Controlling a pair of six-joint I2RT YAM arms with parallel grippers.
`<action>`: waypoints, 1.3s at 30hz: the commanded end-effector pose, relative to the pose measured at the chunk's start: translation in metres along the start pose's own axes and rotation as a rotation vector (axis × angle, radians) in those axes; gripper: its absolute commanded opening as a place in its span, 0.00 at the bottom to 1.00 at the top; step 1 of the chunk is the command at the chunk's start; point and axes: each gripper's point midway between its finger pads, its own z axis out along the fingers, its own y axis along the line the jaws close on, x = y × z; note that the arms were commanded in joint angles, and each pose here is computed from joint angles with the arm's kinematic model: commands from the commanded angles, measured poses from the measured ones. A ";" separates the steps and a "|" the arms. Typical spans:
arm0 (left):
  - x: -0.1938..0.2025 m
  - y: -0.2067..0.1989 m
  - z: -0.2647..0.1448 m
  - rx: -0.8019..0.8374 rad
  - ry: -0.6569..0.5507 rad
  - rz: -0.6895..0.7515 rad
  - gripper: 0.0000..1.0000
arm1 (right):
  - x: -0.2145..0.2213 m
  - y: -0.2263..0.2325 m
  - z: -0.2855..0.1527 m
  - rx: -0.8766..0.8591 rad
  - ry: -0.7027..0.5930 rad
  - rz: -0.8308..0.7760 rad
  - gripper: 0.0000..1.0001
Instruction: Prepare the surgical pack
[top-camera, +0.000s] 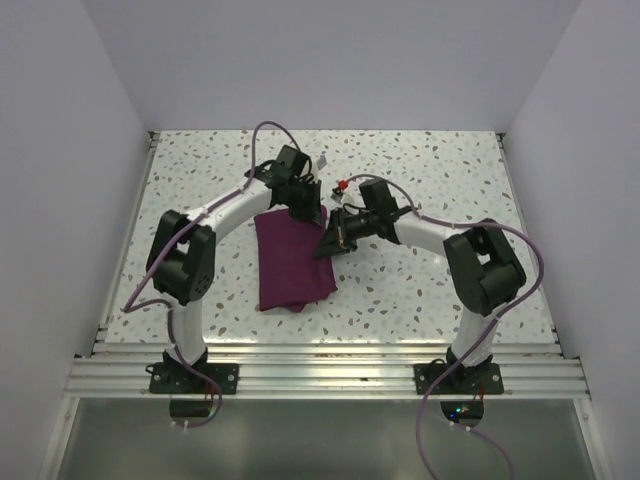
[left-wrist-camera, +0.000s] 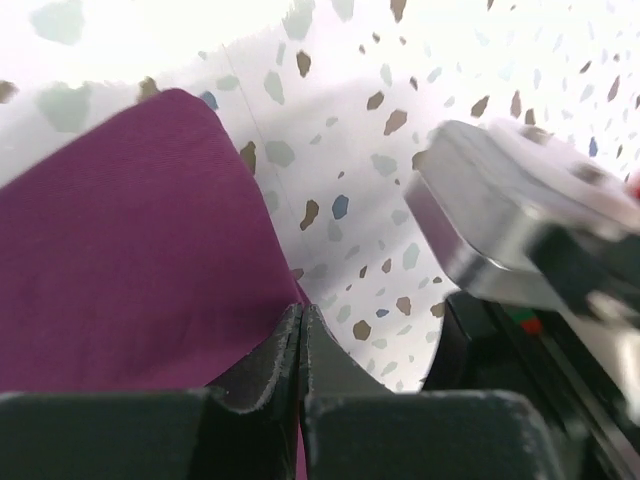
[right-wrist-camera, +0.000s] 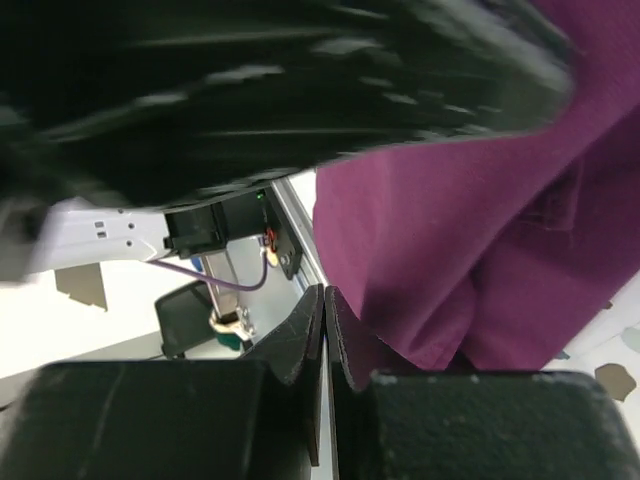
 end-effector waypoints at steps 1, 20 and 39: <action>-0.006 -0.018 0.015 0.132 0.020 0.013 0.02 | 0.006 -0.020 0.003 -0.011 -0.002 0.040 0.04; -0.019 0.007 0.032 0.077 0.011 -0.007 0.01 | 0.063 -0.047 -0.011 0.046 0.052 0.097 0.01; -0.030 0.054 0.099 0.012 0.109 -0.110 0.03 | 0.092 -0.080 0.000 0.047 0.122 0.161 0.01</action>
